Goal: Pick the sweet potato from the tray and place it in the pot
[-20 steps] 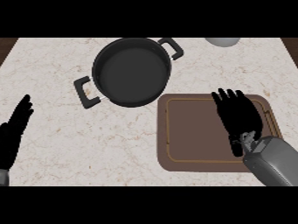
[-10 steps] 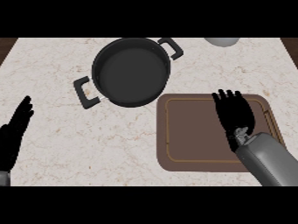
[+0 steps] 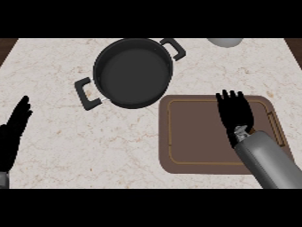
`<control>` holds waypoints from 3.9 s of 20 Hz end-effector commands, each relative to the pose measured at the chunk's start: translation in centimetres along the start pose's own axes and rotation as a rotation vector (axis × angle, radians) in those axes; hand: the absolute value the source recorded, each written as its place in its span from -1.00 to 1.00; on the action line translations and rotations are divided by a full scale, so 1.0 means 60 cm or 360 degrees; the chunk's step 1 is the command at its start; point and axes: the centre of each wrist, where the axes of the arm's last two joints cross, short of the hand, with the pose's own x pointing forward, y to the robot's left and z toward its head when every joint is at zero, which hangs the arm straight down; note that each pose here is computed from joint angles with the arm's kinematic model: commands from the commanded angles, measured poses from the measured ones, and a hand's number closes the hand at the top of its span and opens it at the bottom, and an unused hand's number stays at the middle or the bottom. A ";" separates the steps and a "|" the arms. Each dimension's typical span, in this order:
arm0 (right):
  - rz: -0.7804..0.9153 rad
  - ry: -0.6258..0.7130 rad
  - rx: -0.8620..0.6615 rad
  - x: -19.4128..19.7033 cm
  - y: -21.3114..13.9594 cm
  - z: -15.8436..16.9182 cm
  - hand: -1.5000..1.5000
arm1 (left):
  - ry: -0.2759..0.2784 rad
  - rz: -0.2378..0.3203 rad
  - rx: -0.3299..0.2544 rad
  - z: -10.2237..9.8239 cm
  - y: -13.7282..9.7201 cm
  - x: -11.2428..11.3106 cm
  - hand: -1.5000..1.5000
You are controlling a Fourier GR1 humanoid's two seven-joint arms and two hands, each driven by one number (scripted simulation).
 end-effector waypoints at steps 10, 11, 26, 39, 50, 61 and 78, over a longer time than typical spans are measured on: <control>0.0110 -0.0122 0.0037 -0.021 0.019 -0.030 1.00 | 0.0005 -0.0010 -0.0030 0.017 -0.019 0.007 0.00; 0.0112 -0.0144 0.0024 0.000 0.039 -0.029 1.00 | 0.0002 0.0018 -0.0021 -0.008 -0.025 0.013 0.00; -0.0610 -0.0029 0.0018 0.122 -0.097 0.000 1.00 | -0.0087 0.0000 -0.0132 -0.011 -0.032 0.023 0.00; -0.0859 0.0677 -0.0771 0.170 -0.340 0.067 1.00 | -0.0212 -0.0049 -0.0325 -0.041 -0.073 0.072 0.00; -0.1087 0.0949 -0.1209 0.187 -0.442 0.105 1.00 | -0.0196 -0.0042 -0.0355 -0.044 -0.099 0.074 0.00; -0.1225 0.0995 -0.1344 0.181 -0.481 0.089 1.00 | -0.0173 -0.0036 -0.0260 -0.056 -0.079 0.076 0.00; -0.1149 0.0988 -0.1104 0.158 -0.388 -0.037 1.00 | -0.0160 0.0003 -0.0204 -0.045 -0.074 0.058 0.00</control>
